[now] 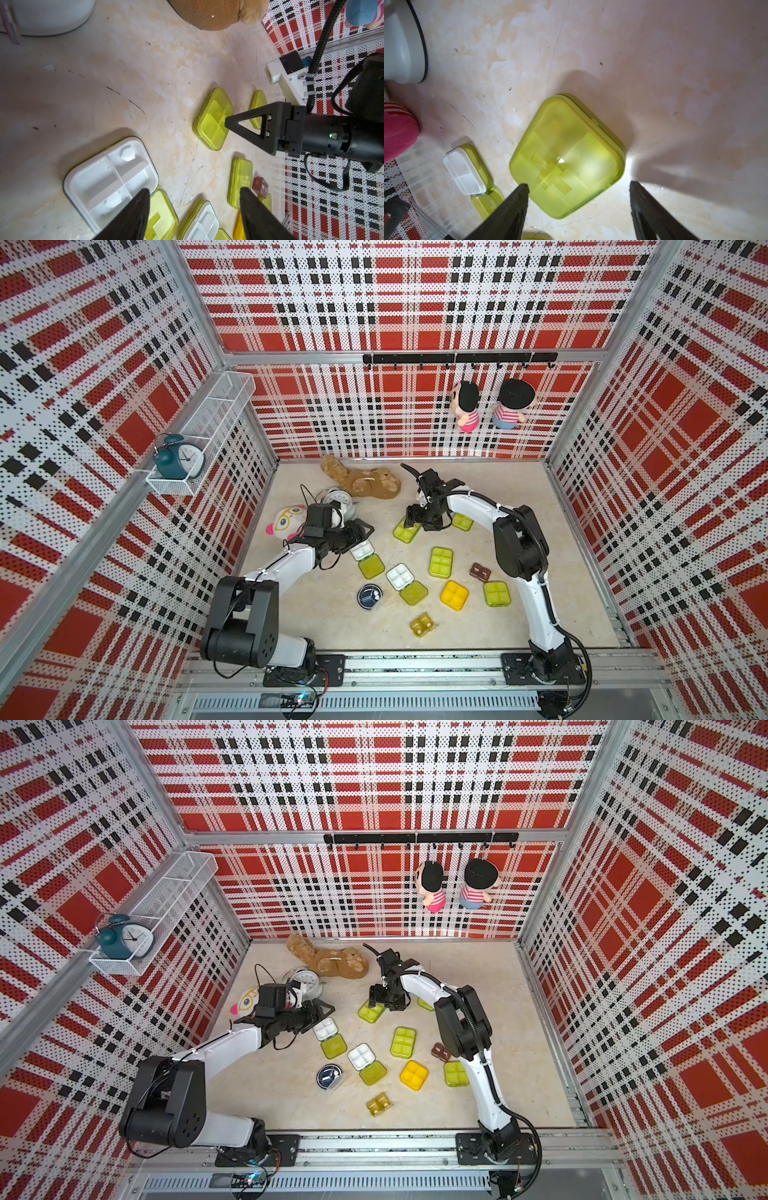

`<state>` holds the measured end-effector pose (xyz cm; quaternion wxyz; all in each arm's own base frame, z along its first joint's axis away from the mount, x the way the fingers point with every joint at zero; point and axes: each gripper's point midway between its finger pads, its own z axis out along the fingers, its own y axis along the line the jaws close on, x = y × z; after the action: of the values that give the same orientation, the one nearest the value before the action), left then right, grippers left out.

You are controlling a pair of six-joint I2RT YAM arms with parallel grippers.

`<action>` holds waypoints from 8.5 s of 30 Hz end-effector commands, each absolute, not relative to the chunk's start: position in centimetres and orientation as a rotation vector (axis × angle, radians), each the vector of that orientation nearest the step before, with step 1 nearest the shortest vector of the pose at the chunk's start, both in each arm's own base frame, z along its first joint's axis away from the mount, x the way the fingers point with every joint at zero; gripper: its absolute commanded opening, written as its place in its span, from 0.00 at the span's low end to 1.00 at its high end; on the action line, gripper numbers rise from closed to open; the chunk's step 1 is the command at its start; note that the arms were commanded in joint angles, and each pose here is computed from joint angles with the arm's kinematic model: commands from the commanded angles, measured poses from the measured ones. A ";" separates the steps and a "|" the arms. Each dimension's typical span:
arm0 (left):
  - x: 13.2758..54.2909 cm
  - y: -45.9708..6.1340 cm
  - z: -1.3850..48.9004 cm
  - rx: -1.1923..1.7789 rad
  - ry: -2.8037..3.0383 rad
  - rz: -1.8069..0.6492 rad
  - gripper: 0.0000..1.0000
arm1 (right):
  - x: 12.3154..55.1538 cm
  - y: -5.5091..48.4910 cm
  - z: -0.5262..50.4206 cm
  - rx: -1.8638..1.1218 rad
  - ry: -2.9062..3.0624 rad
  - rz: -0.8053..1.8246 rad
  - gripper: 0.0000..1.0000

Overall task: Close pillboxes
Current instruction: Close the lid on the pillbox, then move the pillbox to the center of the board.

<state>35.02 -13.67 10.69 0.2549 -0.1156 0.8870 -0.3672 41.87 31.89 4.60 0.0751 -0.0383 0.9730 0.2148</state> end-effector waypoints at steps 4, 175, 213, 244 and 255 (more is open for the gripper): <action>34.3 -12.9 10.6 -0.338 2.399 -0.972 0.71 | 41.5 32.5 2.9 -0.144 2.950 0.638 0.79; 30.5 -11.5 10.3 -0.372 2.409 -0.959 0.68 | 23.3 38.8 6.1 -0.223 2.943 1.180 0.82; 31.3 -10.4 10.9 -0.429 2.371 -0.950 0.68 | 22.6 41.7 8.4 -0.362 2.852 1.254 0.83; 32.3 -8.6 11.5 -0.492 2.326 -0.891 0.68 | 21.4 43.0 7.6 -0.481 2.904 1.217 0.86; 32.1 -8.4 10.7 -0.518 2.329 -0.899 0.68 | 20.1 42.7 5.7 -0.499 2.985 1.154 0.88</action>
<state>31.56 -8.66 10.25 0.2784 -0.1926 0.8794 -0.3348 20.66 42.73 6.20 -0.0398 -0.1475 0.9169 0.3688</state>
